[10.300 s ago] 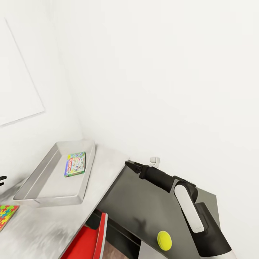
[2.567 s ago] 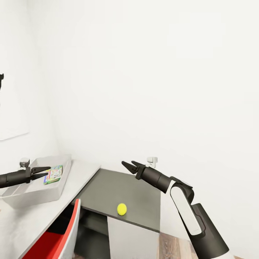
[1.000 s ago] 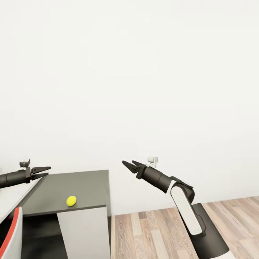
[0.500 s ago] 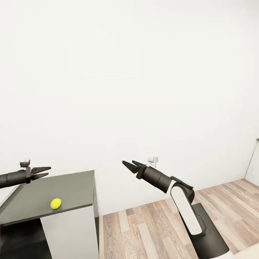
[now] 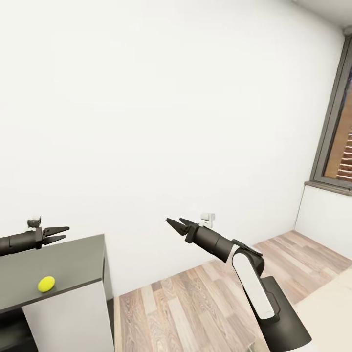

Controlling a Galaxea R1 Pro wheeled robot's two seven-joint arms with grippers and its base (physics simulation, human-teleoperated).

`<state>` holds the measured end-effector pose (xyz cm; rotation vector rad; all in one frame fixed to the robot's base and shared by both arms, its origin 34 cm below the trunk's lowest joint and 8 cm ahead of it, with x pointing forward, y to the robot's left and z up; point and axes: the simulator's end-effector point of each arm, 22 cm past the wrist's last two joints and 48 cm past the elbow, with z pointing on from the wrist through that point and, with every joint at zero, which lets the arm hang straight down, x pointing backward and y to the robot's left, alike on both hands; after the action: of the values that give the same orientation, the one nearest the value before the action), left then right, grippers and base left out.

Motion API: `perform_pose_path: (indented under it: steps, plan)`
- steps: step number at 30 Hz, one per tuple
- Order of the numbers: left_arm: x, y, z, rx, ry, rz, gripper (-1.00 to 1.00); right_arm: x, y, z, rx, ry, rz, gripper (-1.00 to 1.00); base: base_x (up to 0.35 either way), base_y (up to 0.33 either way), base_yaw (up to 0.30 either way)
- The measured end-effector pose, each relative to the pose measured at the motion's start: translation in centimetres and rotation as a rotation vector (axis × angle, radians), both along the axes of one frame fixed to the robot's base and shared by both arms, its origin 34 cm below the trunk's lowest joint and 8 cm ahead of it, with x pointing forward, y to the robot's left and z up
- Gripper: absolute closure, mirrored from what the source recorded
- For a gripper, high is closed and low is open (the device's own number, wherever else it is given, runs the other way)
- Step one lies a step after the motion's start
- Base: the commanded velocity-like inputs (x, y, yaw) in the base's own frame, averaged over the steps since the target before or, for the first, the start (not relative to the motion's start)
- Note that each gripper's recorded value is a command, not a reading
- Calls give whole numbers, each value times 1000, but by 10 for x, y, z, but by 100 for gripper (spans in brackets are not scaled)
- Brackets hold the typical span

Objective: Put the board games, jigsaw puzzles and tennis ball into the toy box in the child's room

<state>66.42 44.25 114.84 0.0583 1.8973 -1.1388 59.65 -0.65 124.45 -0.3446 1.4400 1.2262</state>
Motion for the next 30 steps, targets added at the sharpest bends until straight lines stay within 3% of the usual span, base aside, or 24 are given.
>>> perform_pose_path:
  steps: [21,30]
  plan:
    - [-2,0,6,0,-9,-1,-100,0,-2,1,3,3,-4,-100,-34,-36,-280]
    - [-4,0,8,0,-14,0,-100,1,-3,0,4,9,-9,-100,145,91,-280]
